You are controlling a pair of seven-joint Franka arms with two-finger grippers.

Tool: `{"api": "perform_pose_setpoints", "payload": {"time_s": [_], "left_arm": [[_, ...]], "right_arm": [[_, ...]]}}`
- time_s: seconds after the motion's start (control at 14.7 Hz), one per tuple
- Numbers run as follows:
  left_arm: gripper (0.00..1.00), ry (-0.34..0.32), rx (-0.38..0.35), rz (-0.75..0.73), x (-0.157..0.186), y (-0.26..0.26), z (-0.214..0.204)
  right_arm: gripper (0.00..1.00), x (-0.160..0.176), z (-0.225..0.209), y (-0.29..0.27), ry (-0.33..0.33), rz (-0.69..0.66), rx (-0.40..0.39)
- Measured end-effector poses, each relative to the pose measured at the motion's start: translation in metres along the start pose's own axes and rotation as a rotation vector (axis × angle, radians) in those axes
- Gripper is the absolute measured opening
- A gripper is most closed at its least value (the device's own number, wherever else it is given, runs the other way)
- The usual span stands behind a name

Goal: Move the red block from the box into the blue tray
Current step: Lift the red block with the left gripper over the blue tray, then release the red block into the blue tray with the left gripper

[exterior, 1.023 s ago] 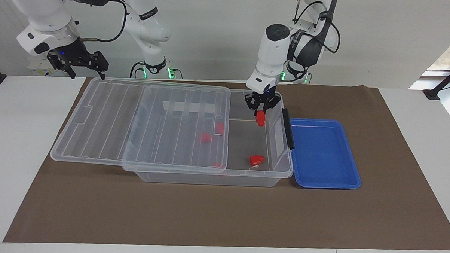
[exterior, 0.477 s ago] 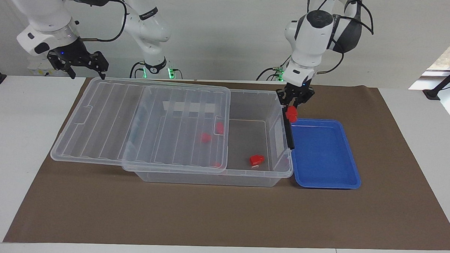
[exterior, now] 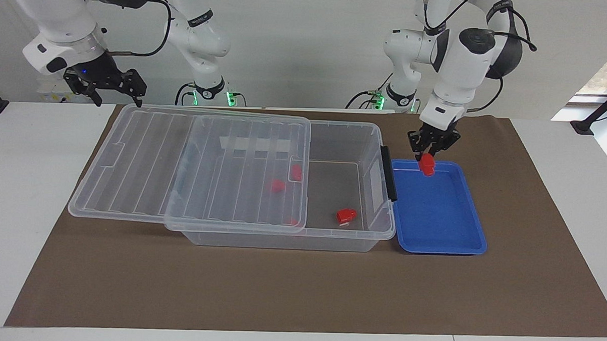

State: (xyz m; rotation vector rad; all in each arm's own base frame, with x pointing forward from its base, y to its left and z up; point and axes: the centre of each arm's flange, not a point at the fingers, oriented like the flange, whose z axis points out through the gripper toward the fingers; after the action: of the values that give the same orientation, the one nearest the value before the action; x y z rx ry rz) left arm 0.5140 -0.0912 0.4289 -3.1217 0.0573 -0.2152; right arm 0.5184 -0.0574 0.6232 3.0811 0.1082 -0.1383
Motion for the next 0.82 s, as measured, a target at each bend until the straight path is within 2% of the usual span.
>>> {"api": "perform_pose_setpoints", "payload": {"time_s": [0.14,0.2,0.41,0.55,0.61,0.82], "left_arm": [[0.33,-0.003,0.0,0.019,0.006,-0.011,0.04],[0.33,-0.004,-0.001,0.022,0.009,-0.013,0.057],[0.33,-0.003,-0.005,0.028,0.011,-0.013,0.098],[0.33,-0.009,-0.006,0.034,0.009,-0.012,0.115],[0.33,-0.012,-0.006,0.034,0.008,-0.012,0.119],[0.61,-0.021,-0.003,0.034,0.016,-0.012,0.1]], "right_arm": [[0.85,0.001,0.003,0.02,0.028,-0.029,-0.005],[0.68,-0.002,0.007,0.039,0.035,-0.012,-0.005],[0.37,-0.015,0.035,0.113,0.07,0.019,-0.011],[0.18,-0.015,0.056,0.135,0.103,0.003,-0.024],[0.01,-0.009,0.079,0.134,0.114,-0.007,-0.028],[0.01,0.006,0.124,0.148,0.108,0.0,-0.008]]}}
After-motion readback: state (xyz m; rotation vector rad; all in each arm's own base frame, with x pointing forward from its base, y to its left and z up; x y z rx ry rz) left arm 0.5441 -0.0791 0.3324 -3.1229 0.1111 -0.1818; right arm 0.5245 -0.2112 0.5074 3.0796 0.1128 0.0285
